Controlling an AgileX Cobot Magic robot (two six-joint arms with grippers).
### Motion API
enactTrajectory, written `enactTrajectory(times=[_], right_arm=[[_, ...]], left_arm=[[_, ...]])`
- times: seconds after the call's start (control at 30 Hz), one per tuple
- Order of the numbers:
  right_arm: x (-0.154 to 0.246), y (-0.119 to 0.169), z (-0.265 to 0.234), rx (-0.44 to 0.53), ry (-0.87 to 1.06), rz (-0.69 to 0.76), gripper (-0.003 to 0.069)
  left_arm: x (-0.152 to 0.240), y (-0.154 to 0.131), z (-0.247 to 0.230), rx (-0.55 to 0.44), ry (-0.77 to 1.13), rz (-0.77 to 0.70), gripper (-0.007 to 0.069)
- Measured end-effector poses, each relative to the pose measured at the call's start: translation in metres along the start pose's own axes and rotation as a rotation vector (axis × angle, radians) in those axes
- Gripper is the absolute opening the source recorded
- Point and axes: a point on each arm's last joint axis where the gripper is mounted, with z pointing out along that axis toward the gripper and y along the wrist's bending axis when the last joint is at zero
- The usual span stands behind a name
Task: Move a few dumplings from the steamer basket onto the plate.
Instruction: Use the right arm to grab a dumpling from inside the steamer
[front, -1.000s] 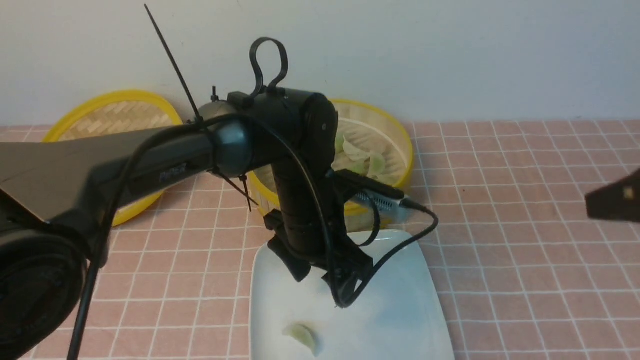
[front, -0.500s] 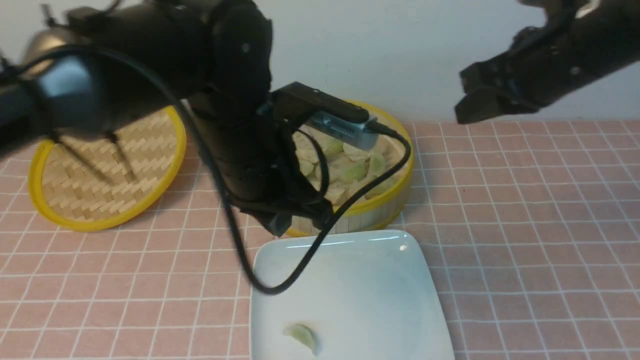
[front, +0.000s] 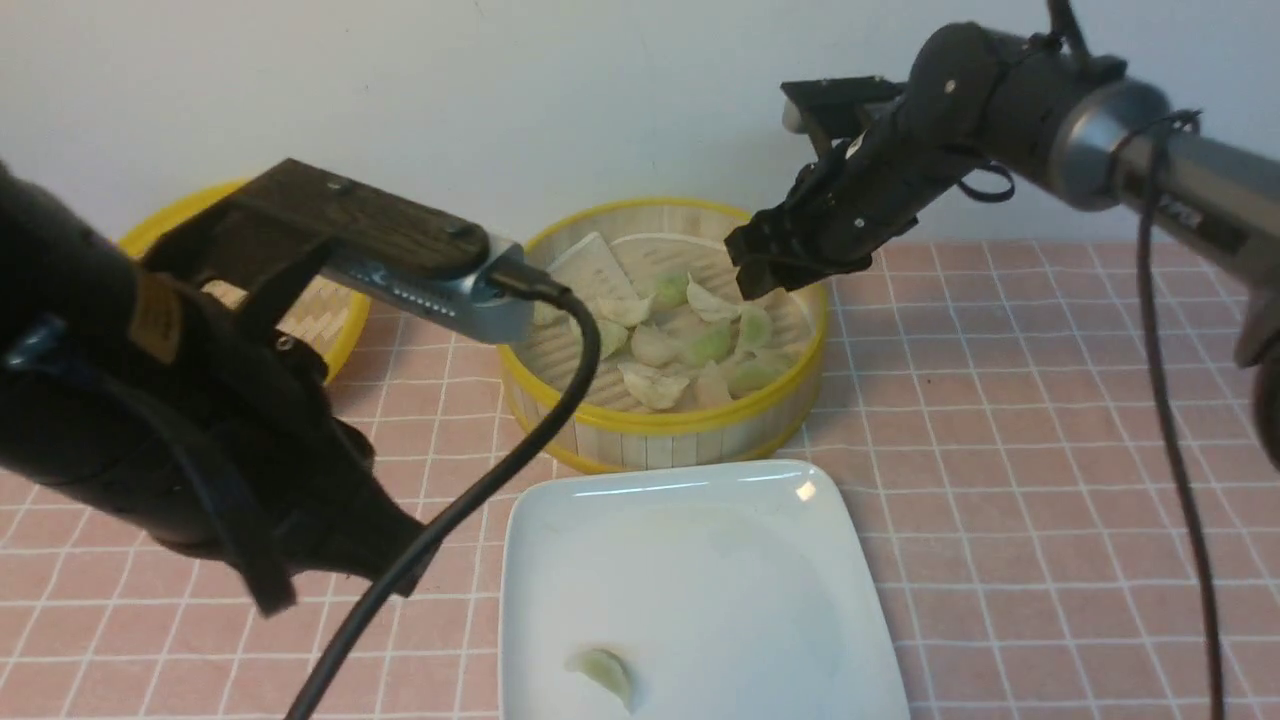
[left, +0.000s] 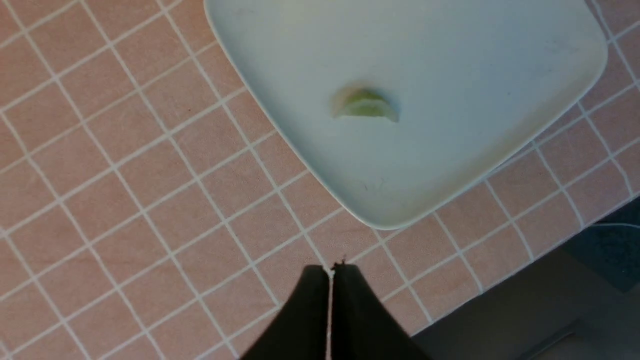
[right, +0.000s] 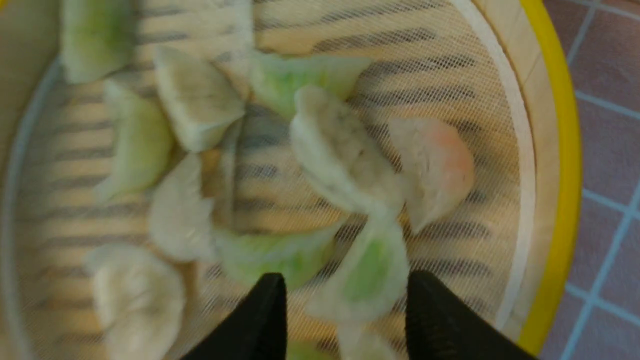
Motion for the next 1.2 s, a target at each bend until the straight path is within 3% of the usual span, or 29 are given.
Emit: enactTrajectory(times=[0.27, 0.37, 0.47, 0.63, 0.83, 1.2], right_arm=[[0.001, -0.007, 0.039, -0.008, 0.023, 0.040, 0.0343], [0.003, -0.006, 0.039, -0.014, 0.054, 0.053, 0.0279], [0.002, -0.005, 0.034, -0.015, 0.091, 0.052, 0.0118], [-0.009, -0.001, 0.014, 0.010, 0.123, 0.012, 0.0004], [-0.040, 0.011, -0.032, 0.009, -0.026, 0.017, -0.0002], [-0.050, 0.044, -0.101, -0.034, -0.108, 0.007, -0.0002]], left_arm=[[0.008, 0.002, -0.013, -0.021, -0.034, 0.011, -0.0006], [0.009, 0.003, -0.014, -0.025, -0.036, 0.012, -0.0006], [0.008, 0.004, -0.014, -0.036, -0.037, 0.016, -0.0006], [0.008, 0.004, -0.014, -0.045, -0.038, 0.019, -0.0006], [0.008, 0.004, -0.014, -0.045, -0.038, 0.019, -0.0006], [0.008, 0.004, -0.014, -0.046, -0.038, 0.019, -0.0006]])
